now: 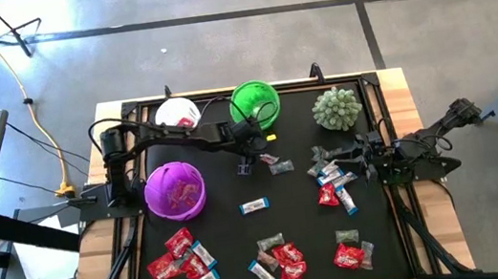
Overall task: Sort candy
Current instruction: Put the orange gummy into the violet bucket
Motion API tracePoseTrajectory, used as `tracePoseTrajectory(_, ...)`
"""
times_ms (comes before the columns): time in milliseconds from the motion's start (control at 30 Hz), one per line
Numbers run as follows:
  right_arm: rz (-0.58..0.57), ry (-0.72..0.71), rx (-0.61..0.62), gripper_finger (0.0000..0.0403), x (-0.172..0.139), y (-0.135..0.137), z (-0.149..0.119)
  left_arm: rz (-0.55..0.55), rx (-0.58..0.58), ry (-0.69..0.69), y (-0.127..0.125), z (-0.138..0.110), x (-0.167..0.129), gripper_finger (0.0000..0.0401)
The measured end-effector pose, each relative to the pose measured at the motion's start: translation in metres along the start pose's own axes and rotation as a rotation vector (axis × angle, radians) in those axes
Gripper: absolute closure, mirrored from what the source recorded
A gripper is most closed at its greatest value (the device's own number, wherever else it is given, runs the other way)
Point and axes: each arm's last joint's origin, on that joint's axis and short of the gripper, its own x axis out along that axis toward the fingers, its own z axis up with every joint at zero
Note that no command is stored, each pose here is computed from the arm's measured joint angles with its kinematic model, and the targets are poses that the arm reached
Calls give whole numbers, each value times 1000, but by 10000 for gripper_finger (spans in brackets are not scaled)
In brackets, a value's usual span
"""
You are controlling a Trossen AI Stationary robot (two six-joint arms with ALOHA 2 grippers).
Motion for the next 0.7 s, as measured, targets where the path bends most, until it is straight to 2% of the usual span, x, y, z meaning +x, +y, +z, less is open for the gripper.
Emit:
tracePoseTrajectory(233, 0, 0, 0, 276, 0, 0, 0, 38, 13, 15, 0, 18, -10, 254)
tracePoseTrajectory(700, 1, 0, 0, 276, 0, 0, 0, 17, 39, 11, -16, 27, -11, 252)
